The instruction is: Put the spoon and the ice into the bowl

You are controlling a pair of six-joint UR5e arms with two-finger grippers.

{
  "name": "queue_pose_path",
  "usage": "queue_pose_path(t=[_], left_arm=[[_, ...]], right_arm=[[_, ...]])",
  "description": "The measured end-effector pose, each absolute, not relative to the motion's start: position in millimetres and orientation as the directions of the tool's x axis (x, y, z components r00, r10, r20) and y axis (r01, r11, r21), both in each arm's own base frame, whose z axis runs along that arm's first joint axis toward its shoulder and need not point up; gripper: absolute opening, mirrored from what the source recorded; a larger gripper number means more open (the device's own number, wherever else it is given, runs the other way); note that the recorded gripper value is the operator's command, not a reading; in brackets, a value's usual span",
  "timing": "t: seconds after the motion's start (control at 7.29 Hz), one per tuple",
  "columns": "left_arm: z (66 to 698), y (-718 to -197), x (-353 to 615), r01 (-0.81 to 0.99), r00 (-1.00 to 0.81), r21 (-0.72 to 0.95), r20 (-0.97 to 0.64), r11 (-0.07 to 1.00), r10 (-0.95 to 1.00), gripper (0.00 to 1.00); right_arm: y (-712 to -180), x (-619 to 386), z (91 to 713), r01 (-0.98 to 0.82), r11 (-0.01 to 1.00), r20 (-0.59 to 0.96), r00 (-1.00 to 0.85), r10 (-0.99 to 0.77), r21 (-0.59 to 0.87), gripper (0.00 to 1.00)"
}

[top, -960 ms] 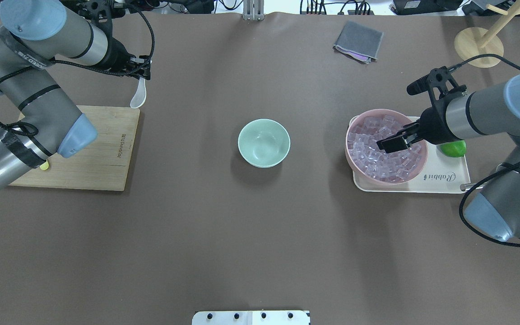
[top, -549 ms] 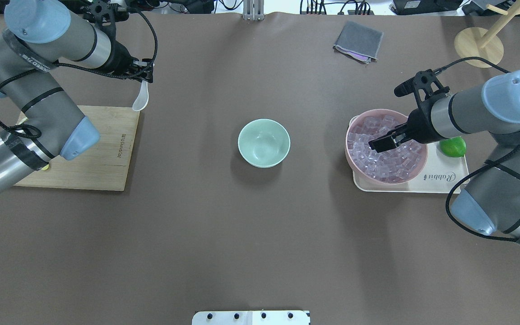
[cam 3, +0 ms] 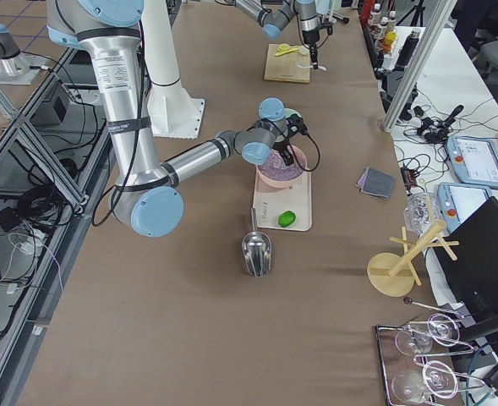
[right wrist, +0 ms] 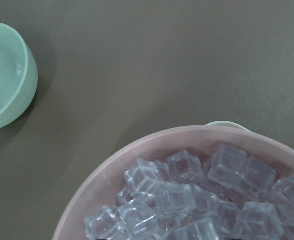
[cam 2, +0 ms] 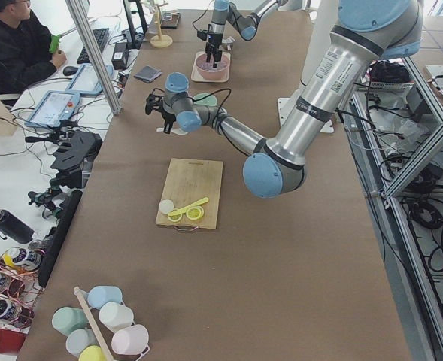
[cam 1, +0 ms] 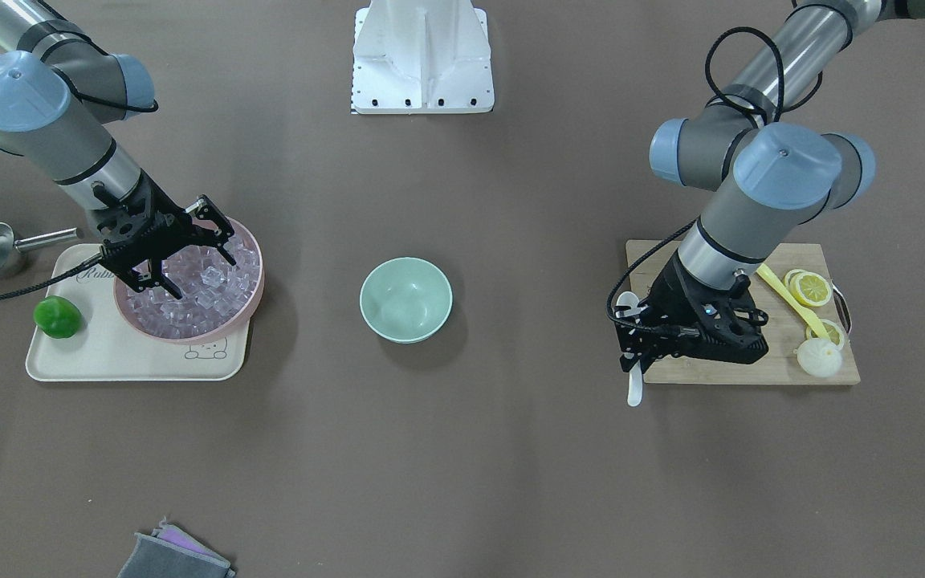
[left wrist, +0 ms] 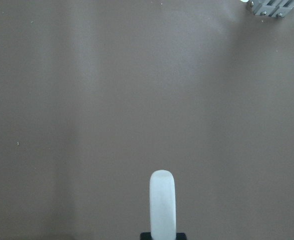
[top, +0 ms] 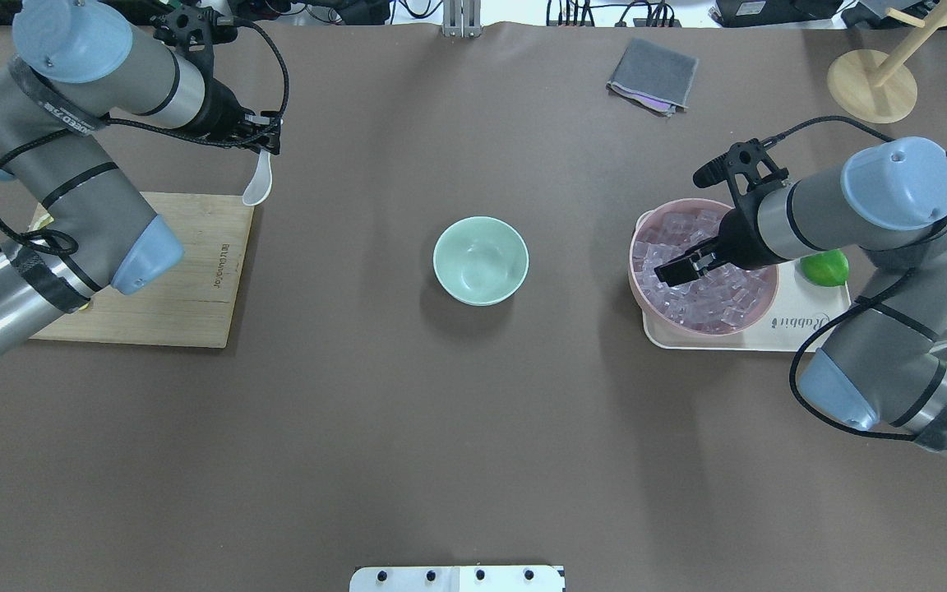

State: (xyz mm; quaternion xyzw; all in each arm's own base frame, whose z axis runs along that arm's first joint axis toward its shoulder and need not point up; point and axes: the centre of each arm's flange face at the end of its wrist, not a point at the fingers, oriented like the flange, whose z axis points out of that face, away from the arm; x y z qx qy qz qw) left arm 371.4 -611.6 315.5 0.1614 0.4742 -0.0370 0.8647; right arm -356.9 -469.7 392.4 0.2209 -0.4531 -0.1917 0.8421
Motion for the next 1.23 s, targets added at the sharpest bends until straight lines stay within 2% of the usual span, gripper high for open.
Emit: queue_pose_path(t=[0.27, 0.41, 0.69, 0.82, 1.23], left_arm=[[315.6, -610.9, 372.5, 0.215, 0.547, 0.244, -0.832, 0.945, 0.091, 0.00], [315.9, -610.7, 373.0, 0.214, 0.548, 0.245, -0.832, 0.946, 0.091, 0.00], [316.2, -610.7, 373.4, 0.212, 0.549, 0.247, -0.831, 0.946, 0.094, 0.00], [316.3, -610.7, 373.5, 0.211, 0.549, 0.248, -0.830, 0.946, 0.095, 0.00], [316.2, -609.6, 375.2, 0.208, 0.548, 0.250, -0.830, 0.946, 0.099, 0.00]], right_arm=[[-472.1, -362.0, 401.5, 0.134, 0.834, 0.677, 0.523, -0.518, 0.535, 0.79], [-472.8, -363.0, 404.2, 0.135, 0.838, 0.678, 0.527, -0.512, 0.528, 0.69], [-473.0, -363.4, 405.7, 0.131, 0.848, 0.686, 0.531, -0.497, 0.514, 0.63], [-472.7, -363.2, 405.1, 0.124, 0.856, 0.695, 0.532, -0.484, 0.502, 0.56], [-471.9, -364.8, 407.0, 0.117, 0.866, 0.702, 0.537, -0.467, 0.487, 0.54]])
